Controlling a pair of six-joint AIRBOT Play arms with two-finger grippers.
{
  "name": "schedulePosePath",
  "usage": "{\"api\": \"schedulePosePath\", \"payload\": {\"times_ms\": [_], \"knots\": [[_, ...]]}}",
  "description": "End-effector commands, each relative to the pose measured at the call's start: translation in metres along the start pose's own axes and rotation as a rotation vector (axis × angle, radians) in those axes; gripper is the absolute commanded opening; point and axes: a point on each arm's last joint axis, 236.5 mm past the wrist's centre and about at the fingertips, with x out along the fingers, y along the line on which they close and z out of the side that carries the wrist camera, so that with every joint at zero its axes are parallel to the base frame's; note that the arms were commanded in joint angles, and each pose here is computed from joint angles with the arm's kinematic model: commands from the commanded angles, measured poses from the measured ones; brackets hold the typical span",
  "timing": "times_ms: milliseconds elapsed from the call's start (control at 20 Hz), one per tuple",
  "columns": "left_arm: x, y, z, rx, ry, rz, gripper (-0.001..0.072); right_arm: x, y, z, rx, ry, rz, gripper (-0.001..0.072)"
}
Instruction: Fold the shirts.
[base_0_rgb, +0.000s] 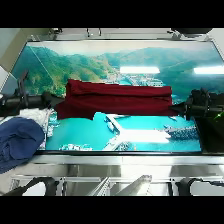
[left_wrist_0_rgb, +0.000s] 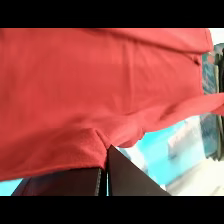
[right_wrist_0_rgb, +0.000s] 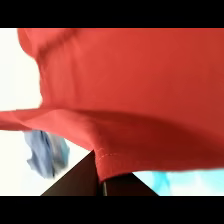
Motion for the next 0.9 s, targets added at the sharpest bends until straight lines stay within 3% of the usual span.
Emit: {"api": "schedulePosePath", "payload": {"times_ms": [0, 250, 300, 350, 400, 450, 700, 750, 800, 850], "knots": [[0.038, 0.006, 0.055, 0.061, -0.007, 0.001, 0.0006, 0.013, 0.004, 0.049, -0.014, -0.155, 0.012, 0.0016], [0.094, 0.026, 0.114, 0.125, -0.013, -0.012, 0.0006, 0.043, -0.028, 0.080, 0.064, -0.180, 0.007, 0.0030], [0.106, 0.032, 0.121, 0.122, -0.010, -0.015, 0.0008, 0.048, -0.030, 0.086, 0.054, -0.191, 0.023, 0.0120], [0.114, 0.040, 0.127, 0.124, -0.010, -0.015, 0.0060, 0.051, -0.028, 0.096, 0.041, -0.222, 0.057, 0.0214], [0.122, 0.047, 0.130, 0.121, -0.006, -0.016, 0.0193, 0.051, -0.024, 0.107, 0.022, -0.260, 0.089, 0.0231], [0.129, 0.052, 0.132, 0.123, 0.001, -0.020, 0.0249, 0.050, -0.021, 0.115, -0.005, -0.288, 0.104, 0.0231], [0.127, 0.044, 0.166, 0.178, -0.044, -0.038, 0.0249, 0.031, -0.018, 0.131, -0.163, -0.282, 0.032, 0.0232], [0.120, 0.039, 0.175, 0.202, -0.062, -0.035, 0.0249, 0.027, -0.020, 0.136, -0.173, -0.283, 0.006, 0.0260], [0.113, 0.035, 0.185, 0.220, -0.085, -0.032, 0.0249, 0.022, -0.024, 0.140, -0.181, -0.286, -0.028, 0.0338], [0.103, 0.032, 0.197, 0.238, -0.115, -0.028, 0.0249, 0.019, -0.026, 0.143, -0.193, -0.280, -0.051, 0.0344]]}}
